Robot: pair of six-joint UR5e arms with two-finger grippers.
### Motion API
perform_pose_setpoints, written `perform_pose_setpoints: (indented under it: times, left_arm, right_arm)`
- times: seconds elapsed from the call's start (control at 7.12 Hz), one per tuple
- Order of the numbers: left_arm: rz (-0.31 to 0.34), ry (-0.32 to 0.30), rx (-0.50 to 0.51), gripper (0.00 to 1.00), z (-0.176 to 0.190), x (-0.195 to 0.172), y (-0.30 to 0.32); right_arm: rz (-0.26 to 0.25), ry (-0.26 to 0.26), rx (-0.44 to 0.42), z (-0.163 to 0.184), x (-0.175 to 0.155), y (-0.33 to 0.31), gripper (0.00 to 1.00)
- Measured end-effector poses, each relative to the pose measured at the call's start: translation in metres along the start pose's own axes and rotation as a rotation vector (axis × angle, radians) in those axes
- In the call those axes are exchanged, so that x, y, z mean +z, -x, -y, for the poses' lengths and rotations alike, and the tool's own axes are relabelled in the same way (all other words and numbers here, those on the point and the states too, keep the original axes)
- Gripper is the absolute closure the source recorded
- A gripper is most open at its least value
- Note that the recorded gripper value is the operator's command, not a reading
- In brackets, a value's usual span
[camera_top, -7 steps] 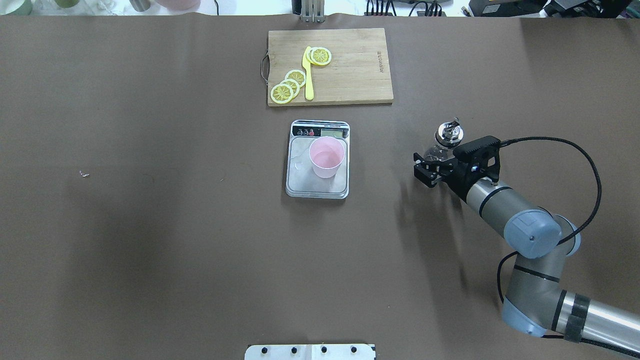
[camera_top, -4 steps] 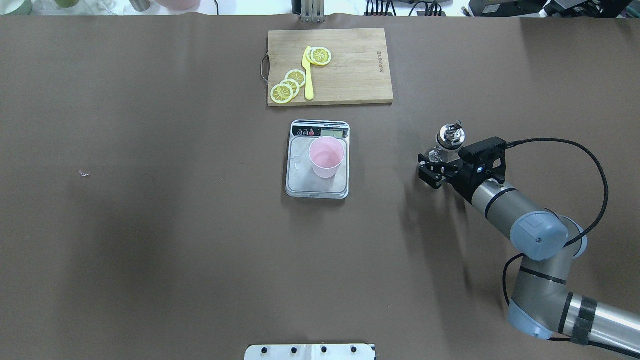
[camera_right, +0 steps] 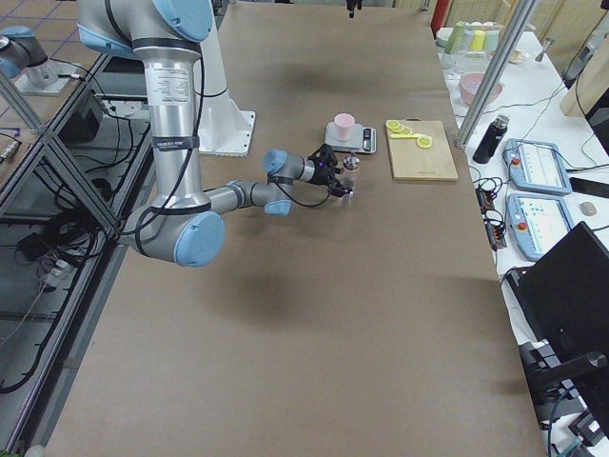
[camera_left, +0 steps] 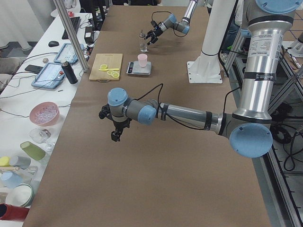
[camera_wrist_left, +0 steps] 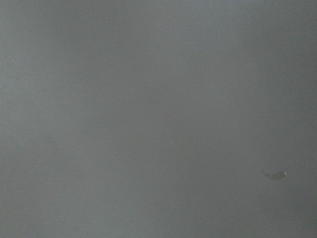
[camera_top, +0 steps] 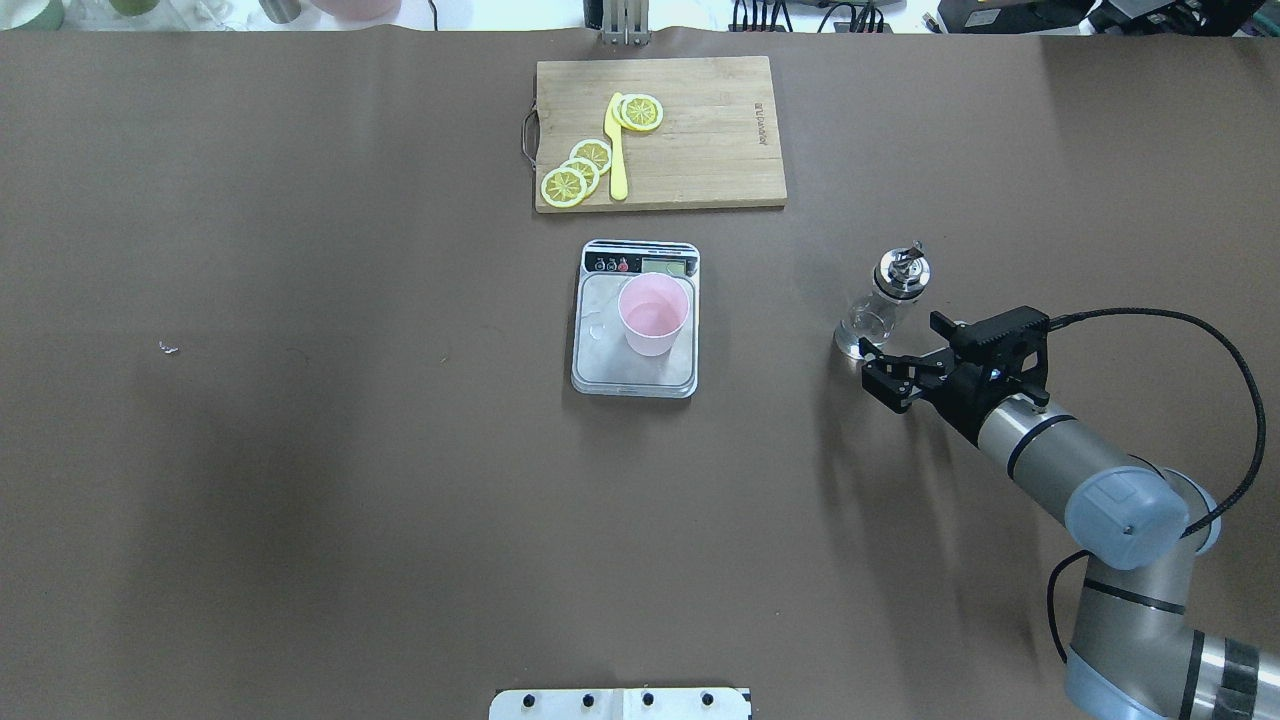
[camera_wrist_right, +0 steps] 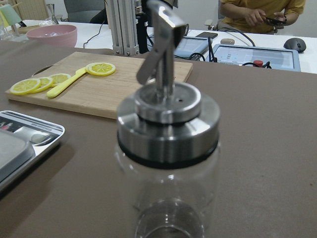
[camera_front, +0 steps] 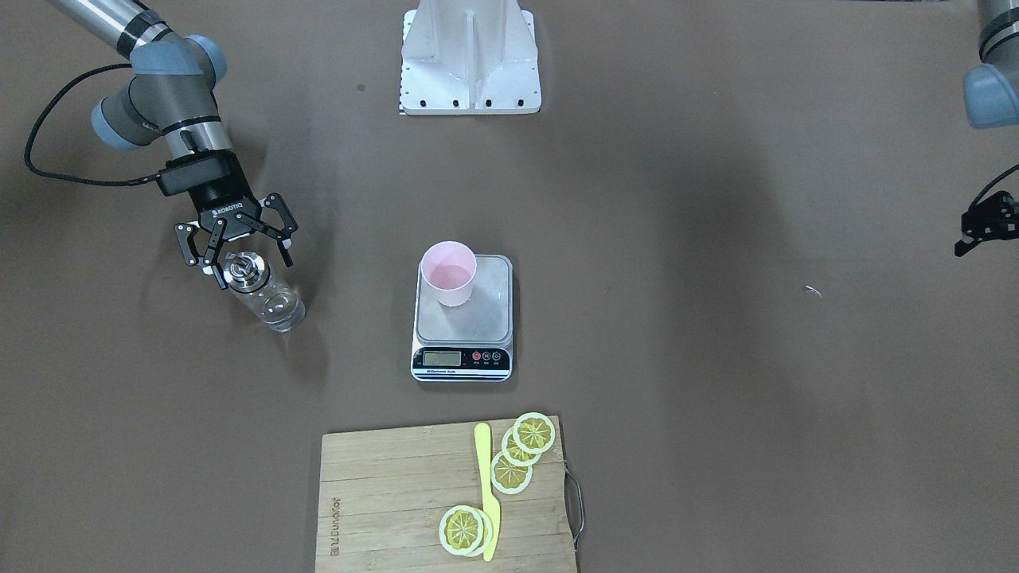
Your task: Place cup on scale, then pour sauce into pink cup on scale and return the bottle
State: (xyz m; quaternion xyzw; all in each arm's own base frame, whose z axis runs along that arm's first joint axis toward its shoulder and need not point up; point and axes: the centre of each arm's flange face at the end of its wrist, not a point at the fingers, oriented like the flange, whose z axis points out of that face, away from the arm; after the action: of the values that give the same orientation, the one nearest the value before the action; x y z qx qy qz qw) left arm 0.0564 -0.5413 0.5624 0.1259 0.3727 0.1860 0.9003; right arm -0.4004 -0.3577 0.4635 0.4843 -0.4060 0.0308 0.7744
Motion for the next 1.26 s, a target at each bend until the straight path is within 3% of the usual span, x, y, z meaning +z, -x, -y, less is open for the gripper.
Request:
perform_pose_setpoints:
  times: [0.7, 0.98, 1.26]
  left_arm:
    - [0.000, 0.001, 0.002, 0.01, 0.000, 0.000, 0.001]
    - [0.000, 0.000, 0.002, 0.01, -0.001, 0.000, 0.001]
    - [-0.001, -0.001, 0.003, 0.01, -0.001, -0.001, 0.000]
  right_arm:
    - [-0.034, 0.018, -0.019, -0.020, -0.064, -0.090, 0.00]
    - [-0.068, 0.031, 0.017, 0.012, -0.063, -0.149, 0.00]
    - [-0.048, 0.143, 0.098, 0.061, -0.053, -0.237, 0.00]
